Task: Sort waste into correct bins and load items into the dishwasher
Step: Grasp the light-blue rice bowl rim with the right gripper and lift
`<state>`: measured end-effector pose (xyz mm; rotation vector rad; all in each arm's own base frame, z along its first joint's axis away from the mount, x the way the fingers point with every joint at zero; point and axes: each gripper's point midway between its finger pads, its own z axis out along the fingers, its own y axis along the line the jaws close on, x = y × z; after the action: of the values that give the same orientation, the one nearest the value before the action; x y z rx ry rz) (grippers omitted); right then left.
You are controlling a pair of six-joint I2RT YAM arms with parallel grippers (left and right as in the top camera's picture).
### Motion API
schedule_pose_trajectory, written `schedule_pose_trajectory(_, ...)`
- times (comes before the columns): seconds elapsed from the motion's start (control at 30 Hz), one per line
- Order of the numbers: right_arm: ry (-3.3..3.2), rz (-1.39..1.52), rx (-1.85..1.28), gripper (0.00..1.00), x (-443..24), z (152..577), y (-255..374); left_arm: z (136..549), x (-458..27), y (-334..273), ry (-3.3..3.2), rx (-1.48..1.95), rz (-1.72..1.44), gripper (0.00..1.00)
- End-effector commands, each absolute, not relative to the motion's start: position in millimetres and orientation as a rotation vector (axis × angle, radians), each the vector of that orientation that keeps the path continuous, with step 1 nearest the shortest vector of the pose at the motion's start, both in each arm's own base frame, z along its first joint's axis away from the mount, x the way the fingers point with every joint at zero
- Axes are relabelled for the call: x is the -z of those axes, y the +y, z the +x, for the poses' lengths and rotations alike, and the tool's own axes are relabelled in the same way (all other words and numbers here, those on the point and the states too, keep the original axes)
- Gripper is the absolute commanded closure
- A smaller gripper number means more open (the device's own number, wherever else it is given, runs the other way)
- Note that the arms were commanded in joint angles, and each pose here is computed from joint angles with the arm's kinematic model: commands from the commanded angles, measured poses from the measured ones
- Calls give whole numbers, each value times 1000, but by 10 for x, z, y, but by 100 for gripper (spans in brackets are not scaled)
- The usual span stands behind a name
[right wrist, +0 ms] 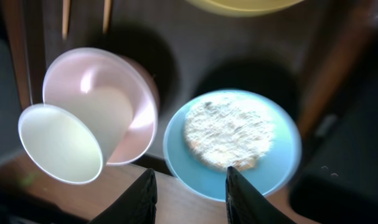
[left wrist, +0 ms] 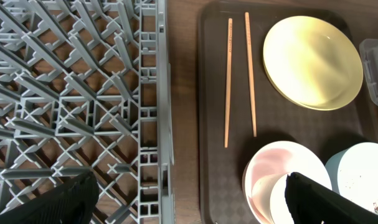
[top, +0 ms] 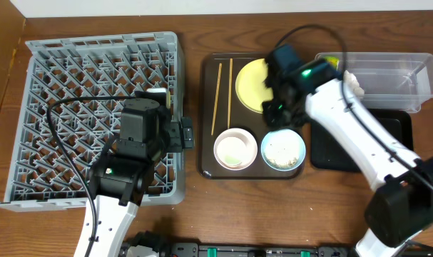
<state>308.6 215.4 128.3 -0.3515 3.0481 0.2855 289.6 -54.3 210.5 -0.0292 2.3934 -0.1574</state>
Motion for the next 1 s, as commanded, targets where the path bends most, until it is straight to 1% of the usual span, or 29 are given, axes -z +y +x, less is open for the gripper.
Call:
schedule_pose_trajectory(0.0, 3078, -433, -272, 66, -1049, 2885, 2280, 2917, -2176, -552, 2377, 154, -12, 4)
schedule_pose_trajectory(0.2, 3057, -439, -289, 61, -655, 2843, 2326, 2917, -2176, -552, 2377, 154, -12, 4)
schedule_pose_trajectory(0.47, 3052, -431, -293, 60, -409, 2800, 2286, 2917, -2176, -552, 2377, 154, -12, 4)
schedule_pose_trajectory(0.57, 3061, -431, -286, 62, -328, 2758, 2255, 2917, -2176, -552, 2377, 154, -12, 4)
schedule_pose_trajectory(0.63, 3075, -427, -261, 68, -279, 2721, 2202, 2917, -2176, -552, 2377, 154, -12, 4)
schedule_pose_trajectory(0.73, 3065, -368, -154, 75, -246, 2786, 2064, 2917, -2176, -552, 2377, 154, -12, 4)
schedule_pose_trajectory(0.83, 3025, -305, -141, 76, -256, 2929, 2022, 2917, -2176, -552, 2377, 154, -12, 4)
schedule_pose_trajectory(0.87, 3019, -299, -165, 78, -261, 2950, 2043, 2917, -2176, -552, 2377, 154, -12, 4)
schedule_pose_trajectory(0.9, 3015, -299, -197, 83, -267, 2961, 2078, 2917, -2176, -552, 2377, 154, -12, 4)
schedule_pose_trajectory(0.97, 3015, -302, -258, 96, -286, 2961, 2148, 2917, -2176, -552, 2377, 154, -12, 4)
